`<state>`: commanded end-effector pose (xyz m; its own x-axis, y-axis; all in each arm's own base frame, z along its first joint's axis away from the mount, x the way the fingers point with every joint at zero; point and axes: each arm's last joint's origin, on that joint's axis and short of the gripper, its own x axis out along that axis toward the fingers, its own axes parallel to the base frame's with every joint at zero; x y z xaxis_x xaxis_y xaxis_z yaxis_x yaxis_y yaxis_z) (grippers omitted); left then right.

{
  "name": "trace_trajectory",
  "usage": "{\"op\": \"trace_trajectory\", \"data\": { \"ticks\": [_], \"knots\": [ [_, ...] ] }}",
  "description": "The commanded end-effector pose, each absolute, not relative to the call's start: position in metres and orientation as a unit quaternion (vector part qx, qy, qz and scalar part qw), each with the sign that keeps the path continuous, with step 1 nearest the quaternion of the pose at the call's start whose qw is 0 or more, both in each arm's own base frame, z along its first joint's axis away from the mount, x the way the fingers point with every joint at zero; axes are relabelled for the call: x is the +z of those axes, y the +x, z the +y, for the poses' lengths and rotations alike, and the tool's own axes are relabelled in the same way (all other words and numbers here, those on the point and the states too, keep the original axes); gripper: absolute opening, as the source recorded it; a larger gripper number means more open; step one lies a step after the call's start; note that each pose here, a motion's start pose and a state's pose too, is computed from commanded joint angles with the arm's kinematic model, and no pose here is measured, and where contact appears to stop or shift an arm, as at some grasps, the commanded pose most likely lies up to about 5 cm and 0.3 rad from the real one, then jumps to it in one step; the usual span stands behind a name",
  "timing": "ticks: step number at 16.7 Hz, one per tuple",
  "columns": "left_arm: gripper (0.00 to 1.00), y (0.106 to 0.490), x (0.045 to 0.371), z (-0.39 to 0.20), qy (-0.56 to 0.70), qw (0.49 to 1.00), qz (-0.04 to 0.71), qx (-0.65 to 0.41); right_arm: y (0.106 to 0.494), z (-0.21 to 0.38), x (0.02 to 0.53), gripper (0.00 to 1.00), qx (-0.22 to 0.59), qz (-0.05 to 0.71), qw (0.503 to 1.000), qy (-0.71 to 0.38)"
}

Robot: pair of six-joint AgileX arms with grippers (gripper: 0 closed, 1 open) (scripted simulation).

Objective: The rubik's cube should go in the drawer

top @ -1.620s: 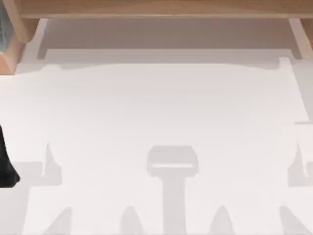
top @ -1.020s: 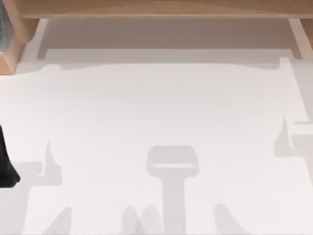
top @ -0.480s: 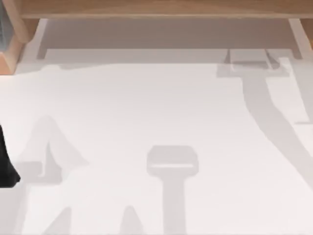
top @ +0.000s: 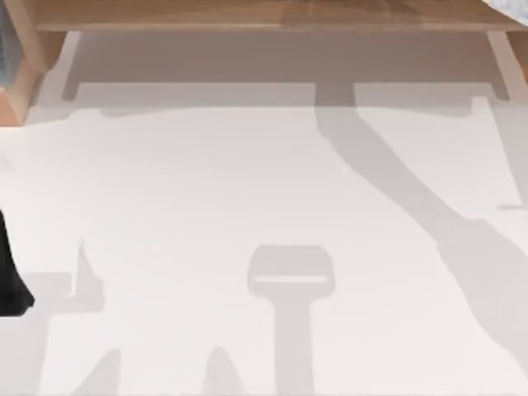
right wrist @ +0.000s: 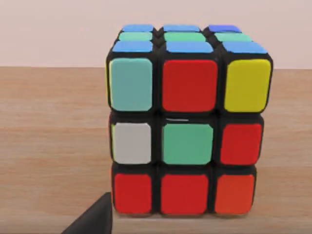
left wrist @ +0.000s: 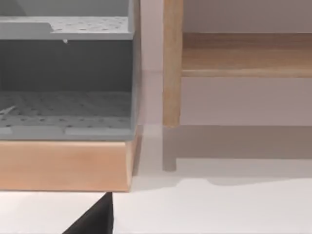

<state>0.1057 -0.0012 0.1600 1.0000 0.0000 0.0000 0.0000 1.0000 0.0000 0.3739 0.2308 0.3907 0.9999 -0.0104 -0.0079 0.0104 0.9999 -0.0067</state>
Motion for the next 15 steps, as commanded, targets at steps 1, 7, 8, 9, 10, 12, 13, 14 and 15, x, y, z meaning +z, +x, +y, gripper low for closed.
{"op": "trace_trajectory", "data": {
  "ticks": [1,7,8,9,10,12,13,14,15],
  "knots": [
    [1.00,0.106,0.160,-0.001,0.000,1.000,0.000,0.000,0.378,0.239,0.389,1.00,-0.005,0.002,1.000,-0.002],
    [1.00,0.106,0.160,-0.001,0.000,1.000,0.000,0.000,0.382,0.248,0.387,1.00,-0.005,0.000,1.000,0.000],
    [1.00,0.106,0.160,-0.001,0.000,1.000,0.000,0.000,0.383,0.246,0.387,1.00,-0.006,0.001,1.000,-0.001],
    [1.00,0.106,0.160,-0.001,0.000,1.000,0.000,0.000,0.383,0.246,0.387,1.00,-0.006,0.001,1.000,-0.001],
    [1.00,0.106,0.160,-0.001,0.000,1.000,0.000,0.000,0.386,0.247,0.386,1.00,-0.005,0.002,1.000,-0.001],
    [1.00,0.106,0.160,-0.001,0.000,1.000,0.000,0.000,0.396,0.249,0.387,1.00,-0.005,0.002,1.000,-0.001],
    [1.00,0.106,0.160,-0.001,0.000,1.000,0.000,0.000,0.403,0.250,0.388,1.00,-0.005,0.000,1.000,0.000],
    [1.00,0.106,0.160,-0.001,0.000,1.000,0.000,0.000,0.409,0.251,0.388,1.00,-0.005,0.000,1.000,0.000],
    [1.00,0.106,0.160,-0.001,0.000,1.000,0.000,0.000,0.417,0.251,0.388,1.00,-0.005,0.000,1.000,0.000]
  ]
}}
